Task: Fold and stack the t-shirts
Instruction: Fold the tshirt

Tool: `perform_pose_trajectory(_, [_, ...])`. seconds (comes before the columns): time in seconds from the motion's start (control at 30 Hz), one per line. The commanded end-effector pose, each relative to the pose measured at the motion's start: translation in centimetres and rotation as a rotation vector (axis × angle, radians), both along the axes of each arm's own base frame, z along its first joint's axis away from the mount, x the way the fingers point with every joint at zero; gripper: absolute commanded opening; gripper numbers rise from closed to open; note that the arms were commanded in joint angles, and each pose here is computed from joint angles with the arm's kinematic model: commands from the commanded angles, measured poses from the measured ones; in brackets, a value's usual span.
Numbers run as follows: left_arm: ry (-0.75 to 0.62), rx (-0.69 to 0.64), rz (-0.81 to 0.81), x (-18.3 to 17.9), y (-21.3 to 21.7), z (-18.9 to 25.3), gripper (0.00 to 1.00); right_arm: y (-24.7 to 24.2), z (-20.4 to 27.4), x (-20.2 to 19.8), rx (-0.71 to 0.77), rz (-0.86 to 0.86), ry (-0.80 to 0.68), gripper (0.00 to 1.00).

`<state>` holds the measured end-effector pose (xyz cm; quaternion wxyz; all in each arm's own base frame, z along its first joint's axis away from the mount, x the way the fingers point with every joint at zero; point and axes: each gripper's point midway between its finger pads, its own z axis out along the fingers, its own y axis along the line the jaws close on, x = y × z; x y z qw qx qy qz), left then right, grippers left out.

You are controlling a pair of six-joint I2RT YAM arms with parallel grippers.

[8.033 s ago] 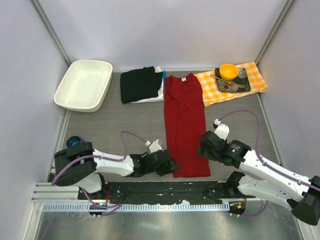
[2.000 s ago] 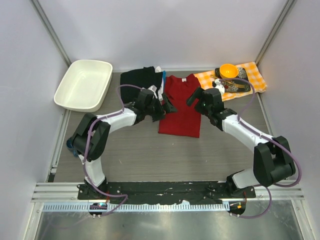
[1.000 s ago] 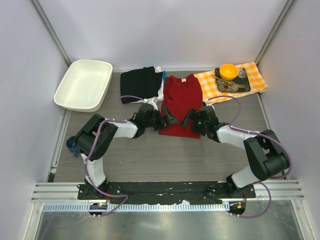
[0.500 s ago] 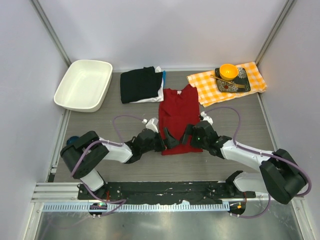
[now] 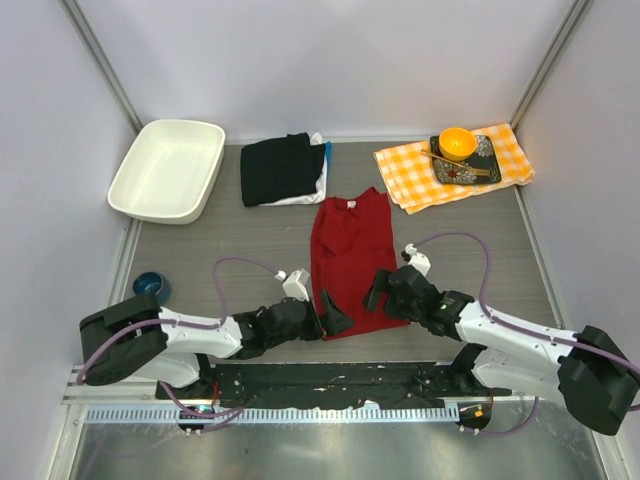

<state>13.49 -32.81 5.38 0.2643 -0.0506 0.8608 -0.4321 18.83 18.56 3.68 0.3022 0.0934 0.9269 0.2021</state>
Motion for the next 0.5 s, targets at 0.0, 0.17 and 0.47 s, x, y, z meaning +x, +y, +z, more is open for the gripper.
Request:
perform_pose_trajectory(0.0, [0.075, 0.254, 0.023, -2.6, 4.5, -4.7, 0.96, -2.6, -1.7, -2.3, -0.101, -0.041, 0.071, 0.91])
perform_pose_trajectory(0.17, [0.012, 0.22, 0.016, -2.0, 3.7, -0.8, 0.98, -2.6, 2.9, -0.6, -0.1, -0.056, -0.047, 0.91])
perform_pose_trajectory(0.47, [0.037, 0.245, 0.082, -2.0, 5.7, 2.2, 1.0, -5.4, 7.1, -1.2, -0.174, -0.088, -0.08, 0.91])
